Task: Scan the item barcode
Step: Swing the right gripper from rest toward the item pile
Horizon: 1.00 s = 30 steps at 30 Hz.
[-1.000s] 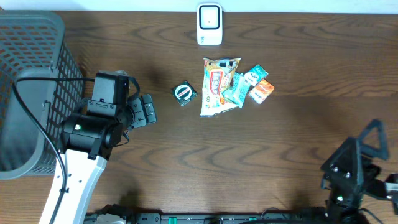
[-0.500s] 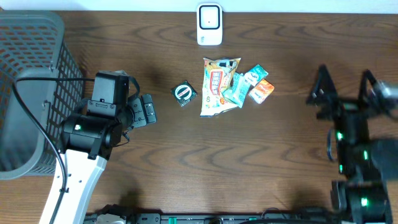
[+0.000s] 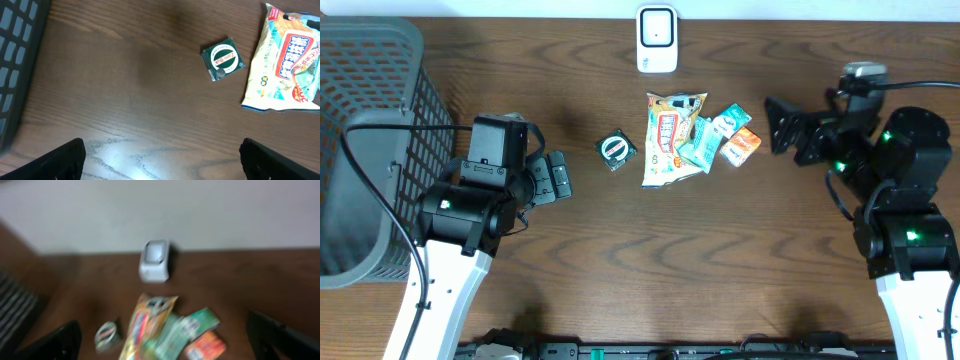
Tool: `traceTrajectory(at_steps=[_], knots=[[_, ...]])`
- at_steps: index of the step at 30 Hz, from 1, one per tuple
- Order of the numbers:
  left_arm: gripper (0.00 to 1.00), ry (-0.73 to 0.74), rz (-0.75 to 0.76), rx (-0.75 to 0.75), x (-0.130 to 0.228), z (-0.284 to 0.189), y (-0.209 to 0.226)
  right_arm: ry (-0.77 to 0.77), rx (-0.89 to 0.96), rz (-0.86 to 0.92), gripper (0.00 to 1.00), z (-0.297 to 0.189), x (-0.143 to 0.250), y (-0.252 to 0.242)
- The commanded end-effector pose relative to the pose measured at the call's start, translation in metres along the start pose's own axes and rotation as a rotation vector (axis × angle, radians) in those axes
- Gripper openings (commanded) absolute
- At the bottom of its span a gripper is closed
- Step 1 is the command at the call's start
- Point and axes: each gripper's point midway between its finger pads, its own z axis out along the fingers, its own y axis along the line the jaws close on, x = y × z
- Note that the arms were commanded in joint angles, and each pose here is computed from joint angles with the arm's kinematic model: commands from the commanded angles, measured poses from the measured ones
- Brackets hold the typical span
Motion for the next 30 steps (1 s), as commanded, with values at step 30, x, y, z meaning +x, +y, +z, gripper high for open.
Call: traceTrajectory(at_steps=[30], knots=[[0.98, -0.004, -0.011, 0.003, -0.003, -0.001, -0.001, 0.136, -0.222, 0.363, 0.99, 0.056, 0.012, 0.022]])
